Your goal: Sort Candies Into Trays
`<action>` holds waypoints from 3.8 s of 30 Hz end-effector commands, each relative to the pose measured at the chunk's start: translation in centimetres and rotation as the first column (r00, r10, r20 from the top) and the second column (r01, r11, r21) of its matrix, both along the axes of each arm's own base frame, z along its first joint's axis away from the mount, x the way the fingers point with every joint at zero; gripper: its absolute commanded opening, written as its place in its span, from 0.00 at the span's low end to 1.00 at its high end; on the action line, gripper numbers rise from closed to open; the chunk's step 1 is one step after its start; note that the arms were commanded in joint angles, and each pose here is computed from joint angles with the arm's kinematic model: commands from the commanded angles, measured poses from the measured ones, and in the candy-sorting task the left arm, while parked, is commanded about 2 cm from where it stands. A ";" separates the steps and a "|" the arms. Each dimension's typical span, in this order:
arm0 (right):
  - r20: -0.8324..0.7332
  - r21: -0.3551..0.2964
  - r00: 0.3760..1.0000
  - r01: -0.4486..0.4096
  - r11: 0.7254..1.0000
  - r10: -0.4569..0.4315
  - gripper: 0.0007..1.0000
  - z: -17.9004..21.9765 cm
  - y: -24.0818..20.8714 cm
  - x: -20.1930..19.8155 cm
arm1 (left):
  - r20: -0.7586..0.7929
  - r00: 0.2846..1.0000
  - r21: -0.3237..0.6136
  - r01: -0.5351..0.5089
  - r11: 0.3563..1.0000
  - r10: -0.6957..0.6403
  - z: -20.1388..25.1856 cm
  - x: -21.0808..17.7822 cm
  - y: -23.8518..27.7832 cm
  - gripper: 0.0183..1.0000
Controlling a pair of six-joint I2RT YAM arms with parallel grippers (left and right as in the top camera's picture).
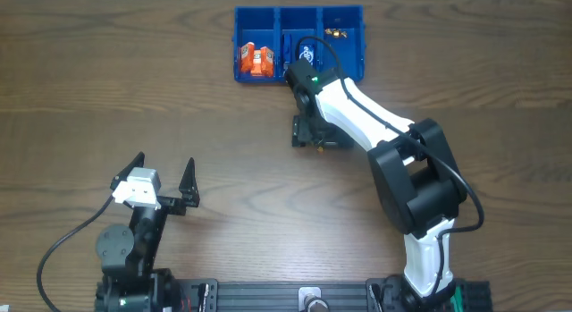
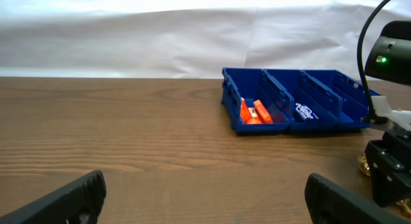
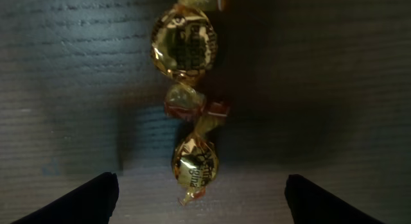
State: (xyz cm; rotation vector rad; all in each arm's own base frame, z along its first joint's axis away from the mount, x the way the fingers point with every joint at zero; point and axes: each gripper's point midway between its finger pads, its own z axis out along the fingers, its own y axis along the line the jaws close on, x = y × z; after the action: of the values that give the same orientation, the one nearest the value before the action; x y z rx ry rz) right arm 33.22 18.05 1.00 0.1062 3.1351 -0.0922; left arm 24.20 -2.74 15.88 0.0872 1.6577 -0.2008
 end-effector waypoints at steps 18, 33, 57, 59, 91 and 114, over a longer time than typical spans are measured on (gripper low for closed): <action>0.003 0.014 0.998 0.065 0.998 -0.065 0.77 -1.7 -0.6 1.1 | -0.042 0.999 0.009 0.025 1.000 -0.024 -1.6 -0.1 -0.4 1.00; -0.016 0.014 0.998 0.056 0.998 -0.056 0.56 -1.8 -0.4 0.5 | -0.042 0.999 0.009 0.025 1.000 -0.025 -1.6 -0.1 -0.4 1.00; -0.020 0.010 0.999 0.043 0.999 -0.043 0.16 -1.8 -0.4 0.4 | -0.042 0.999 0.009 0.025 1.000 -0.025 -1.6 -0.1 -0.4 1.00; -0.017 -0.001 0.999 0.040 0.999 -0.040 0.14 -1.3 -0.8 0.4 | -0.042 0.999 0.009 0.025 1.000 -0.025 -1.6 -0.1 -0.4 1.00; 0.800 0.040 0.599 -0.043 0.998 -0.006 0.16 14.6 -4.0 20.8 | -0.042 0.999 0.009 0.025 1.000 -0.025 -1.6 -0.1 -0.4 1.00; 0.785 0.029 0.619 -0.022 0.999 -0.010 0.72 13.0 -5.1 21.2 | -0.042 0.999 0.009 0.025 1.000 -0.025 -1.6 -0.1 -0.4 1.00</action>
State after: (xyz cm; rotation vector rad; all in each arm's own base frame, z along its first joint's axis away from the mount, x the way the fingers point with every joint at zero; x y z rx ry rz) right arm 54.34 13.19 14.14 0.1019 2.2325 0.0306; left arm 24.20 -2.74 15.88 0.0871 1.6581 -0.2009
